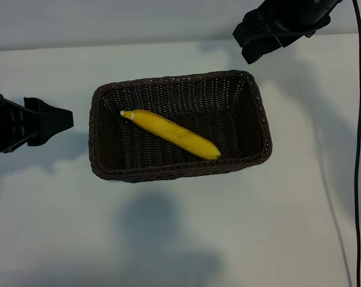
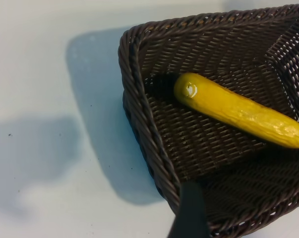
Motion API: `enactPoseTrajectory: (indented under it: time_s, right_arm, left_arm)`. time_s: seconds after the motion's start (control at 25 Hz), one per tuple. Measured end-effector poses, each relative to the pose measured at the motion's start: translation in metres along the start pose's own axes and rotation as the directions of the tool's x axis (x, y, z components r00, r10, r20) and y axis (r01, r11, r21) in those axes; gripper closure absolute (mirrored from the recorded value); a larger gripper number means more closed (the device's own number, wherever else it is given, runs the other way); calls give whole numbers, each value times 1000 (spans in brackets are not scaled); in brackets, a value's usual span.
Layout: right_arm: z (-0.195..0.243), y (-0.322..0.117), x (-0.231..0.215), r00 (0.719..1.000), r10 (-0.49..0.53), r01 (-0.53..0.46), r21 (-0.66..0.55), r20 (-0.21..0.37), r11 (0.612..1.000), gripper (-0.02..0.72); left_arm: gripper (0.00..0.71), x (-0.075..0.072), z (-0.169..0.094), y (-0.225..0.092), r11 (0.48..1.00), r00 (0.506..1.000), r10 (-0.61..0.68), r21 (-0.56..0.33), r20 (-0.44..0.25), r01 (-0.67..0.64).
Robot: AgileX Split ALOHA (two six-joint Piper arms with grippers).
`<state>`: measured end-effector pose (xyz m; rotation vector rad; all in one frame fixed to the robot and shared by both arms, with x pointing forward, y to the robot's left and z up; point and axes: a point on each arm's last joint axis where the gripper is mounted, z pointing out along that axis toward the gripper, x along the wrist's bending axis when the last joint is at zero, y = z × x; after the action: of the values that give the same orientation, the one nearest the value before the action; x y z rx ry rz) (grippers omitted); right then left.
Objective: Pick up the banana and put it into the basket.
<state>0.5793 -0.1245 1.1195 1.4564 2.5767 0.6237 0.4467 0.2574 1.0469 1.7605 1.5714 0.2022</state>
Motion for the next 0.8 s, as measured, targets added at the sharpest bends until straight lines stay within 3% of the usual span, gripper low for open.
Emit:
enactPoseTrajectory:
  time_s: [0.8]
  right_arm:
    - [0,0,0,1000,3,-3,1,5,1000,119]
  left_arm:
    - [113,0,0,0,1000,1000,1,-5,-3,-1]
